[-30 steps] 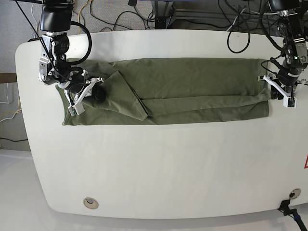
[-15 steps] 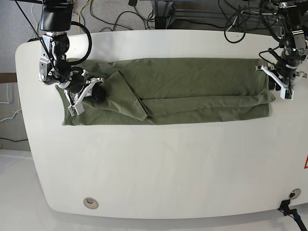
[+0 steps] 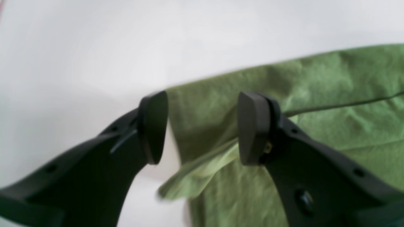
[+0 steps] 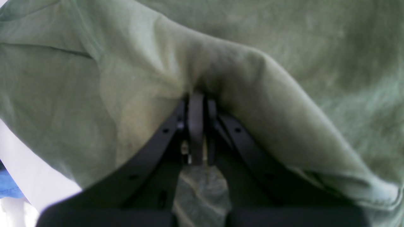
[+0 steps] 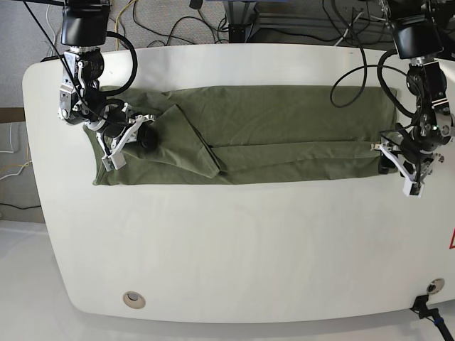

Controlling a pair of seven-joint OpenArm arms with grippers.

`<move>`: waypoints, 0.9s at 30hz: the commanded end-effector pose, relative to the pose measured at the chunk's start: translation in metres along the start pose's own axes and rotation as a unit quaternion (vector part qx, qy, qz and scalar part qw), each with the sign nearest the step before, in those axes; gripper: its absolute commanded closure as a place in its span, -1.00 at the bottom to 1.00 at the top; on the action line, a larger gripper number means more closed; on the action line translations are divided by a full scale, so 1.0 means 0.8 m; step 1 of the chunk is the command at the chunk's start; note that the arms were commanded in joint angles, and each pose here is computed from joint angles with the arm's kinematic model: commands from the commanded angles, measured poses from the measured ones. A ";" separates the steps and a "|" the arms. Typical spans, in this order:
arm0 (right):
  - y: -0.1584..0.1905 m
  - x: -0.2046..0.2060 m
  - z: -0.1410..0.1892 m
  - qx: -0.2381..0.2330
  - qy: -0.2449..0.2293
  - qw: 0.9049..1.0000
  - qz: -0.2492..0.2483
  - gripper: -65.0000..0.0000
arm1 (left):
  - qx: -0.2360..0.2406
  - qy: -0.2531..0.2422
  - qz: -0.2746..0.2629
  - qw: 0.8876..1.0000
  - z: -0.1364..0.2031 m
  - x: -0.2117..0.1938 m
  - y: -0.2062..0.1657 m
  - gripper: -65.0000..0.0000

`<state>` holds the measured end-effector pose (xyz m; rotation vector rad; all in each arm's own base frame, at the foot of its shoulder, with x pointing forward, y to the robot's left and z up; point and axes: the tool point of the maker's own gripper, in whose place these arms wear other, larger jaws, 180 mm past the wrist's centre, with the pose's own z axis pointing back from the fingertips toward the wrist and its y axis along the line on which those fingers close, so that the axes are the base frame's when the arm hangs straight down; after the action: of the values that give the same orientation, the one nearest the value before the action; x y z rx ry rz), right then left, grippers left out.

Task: Fold the T-shirt properly
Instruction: 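Reposition the left gripper along the shirt's side edge and press it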

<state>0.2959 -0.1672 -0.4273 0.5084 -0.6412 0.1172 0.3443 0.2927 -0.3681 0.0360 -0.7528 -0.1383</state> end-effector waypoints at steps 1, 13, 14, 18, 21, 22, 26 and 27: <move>-0.008 -0.014 0.002 -0.017 0.033 0.999 0.009 1.00 | -0.004 -0.017 -0.002 1.000 -0.001 0.015 -0.002 -0.02; -0.009 -0.015 0.002 -0.018 0.033 0.999 0.008 1.00 | -0.018 0.033 -0.036 0.999 0.048 -0.091 -0.038 -0.02; -0.009 -0.015 0.002 -0.018 0.033 0.999 0.008 1.00 | -0.014 0.037 -0.034 0.999 0.052 -0.097 -0.034 -0.02; -0.009 -0.015 0.002 -0.018 0.033 0.999 0.008 1.00 | 0.011 0.030 -0.019 0.999 0.063 -0.095 -0.009 -0.02; -0.009 -0.015 0.002 -0.018 0.033 0.999 0.008 1.00 | 0.023 -0.012 -0.043 0.999 0.086 -0.060 0.009 -0.02; -0.009 -0.015 0.002 -0.018 0.033 0.999 0.008 1.00 | 0.030 -0.027 -0.049 0.998 0.094 -0.047 0.017 -0.02; -0.009 -0.014 0.002 -0.018 0.033 0.999 0.008 1.00 | 0.014 -0.026 -0.035 0.999 0.092 -0.025 0.032 -0.03; -0.009 -0.014 0.002 -0.018 0.033 0.999 0.008 1.00 | 0.009 -0.019 -0.019 1.000 0.091 -0.028 0.038 -0.03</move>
<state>0.2957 -0.1651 -0.4275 0.5135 -0.6404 0.1170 0.2797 0.3178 -0.3369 0.0378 -0.7736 -0.1722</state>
